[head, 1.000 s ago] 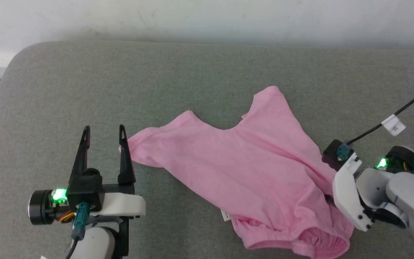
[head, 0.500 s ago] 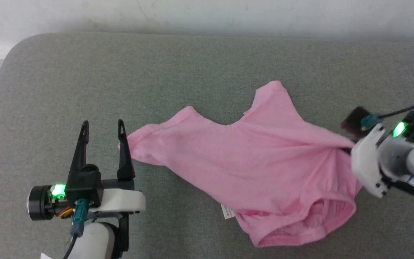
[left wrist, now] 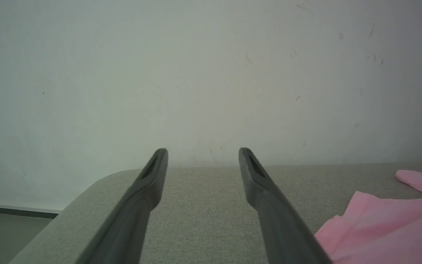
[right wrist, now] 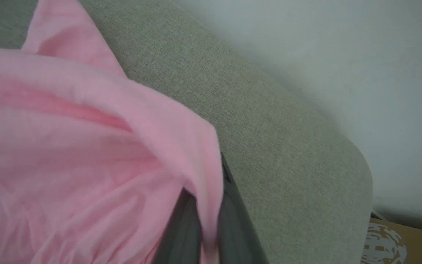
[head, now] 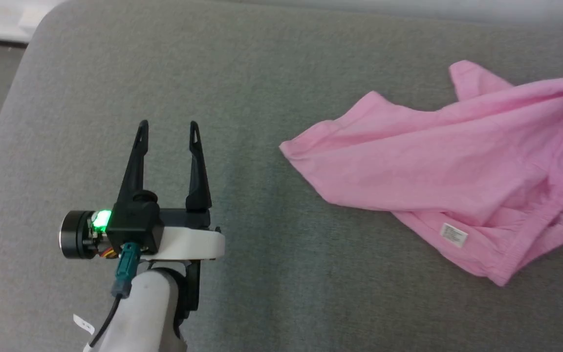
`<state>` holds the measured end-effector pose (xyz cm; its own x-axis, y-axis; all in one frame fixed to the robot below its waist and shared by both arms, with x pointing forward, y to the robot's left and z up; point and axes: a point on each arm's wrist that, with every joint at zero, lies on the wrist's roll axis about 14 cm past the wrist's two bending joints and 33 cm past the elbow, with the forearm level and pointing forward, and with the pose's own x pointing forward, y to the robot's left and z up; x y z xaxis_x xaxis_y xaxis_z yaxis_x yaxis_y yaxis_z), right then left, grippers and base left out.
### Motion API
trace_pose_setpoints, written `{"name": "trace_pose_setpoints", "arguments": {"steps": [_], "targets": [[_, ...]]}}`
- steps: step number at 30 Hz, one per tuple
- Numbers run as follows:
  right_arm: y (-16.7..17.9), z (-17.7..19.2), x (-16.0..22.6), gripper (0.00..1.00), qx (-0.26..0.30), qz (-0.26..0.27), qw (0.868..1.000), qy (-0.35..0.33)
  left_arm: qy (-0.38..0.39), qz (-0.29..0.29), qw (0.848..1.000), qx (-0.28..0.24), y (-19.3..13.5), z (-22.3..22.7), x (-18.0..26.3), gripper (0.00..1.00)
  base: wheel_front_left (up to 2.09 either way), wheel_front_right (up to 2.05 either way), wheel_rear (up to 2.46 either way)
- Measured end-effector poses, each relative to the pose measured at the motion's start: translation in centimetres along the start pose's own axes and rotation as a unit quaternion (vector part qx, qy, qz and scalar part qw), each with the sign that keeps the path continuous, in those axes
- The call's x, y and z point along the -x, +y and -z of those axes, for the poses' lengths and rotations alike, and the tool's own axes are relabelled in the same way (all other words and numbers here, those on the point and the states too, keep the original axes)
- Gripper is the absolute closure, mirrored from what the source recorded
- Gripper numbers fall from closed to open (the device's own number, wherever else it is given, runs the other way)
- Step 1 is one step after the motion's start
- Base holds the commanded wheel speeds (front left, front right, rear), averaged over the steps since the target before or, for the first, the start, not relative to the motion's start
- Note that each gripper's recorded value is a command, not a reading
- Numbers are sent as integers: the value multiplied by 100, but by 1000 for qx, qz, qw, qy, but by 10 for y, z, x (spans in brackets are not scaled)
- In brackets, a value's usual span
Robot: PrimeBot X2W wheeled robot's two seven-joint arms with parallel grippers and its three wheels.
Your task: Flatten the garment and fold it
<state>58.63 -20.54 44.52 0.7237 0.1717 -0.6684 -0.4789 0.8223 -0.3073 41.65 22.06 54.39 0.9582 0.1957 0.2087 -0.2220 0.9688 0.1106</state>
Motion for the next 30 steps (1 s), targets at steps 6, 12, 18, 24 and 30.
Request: {"name": "trace_pose_setpoints", "arguments": {"steps": [6,12,18,24,30], "targets": [[51,12,-41,0,-9,-47,999,1,20,-21,999,-18,15,13,3,0,0,0,0],[52,-13,-30,0,22,-49,996,-78,31,-27,999,-31,24,18,12,0,0,0,0],[49,-45,15,0,61,-62,985,-149,45,-18,998,-35,25,25,25,0,0,0,0],[66,-68,90,0,37,-119,975,-185,28,4,999,-20,9,14,27,0,0,0,0],[99,-18,141,0,19,-192,977,-90,4,22,1000,-7,-4,-2,25,0,0,0,0]]}}
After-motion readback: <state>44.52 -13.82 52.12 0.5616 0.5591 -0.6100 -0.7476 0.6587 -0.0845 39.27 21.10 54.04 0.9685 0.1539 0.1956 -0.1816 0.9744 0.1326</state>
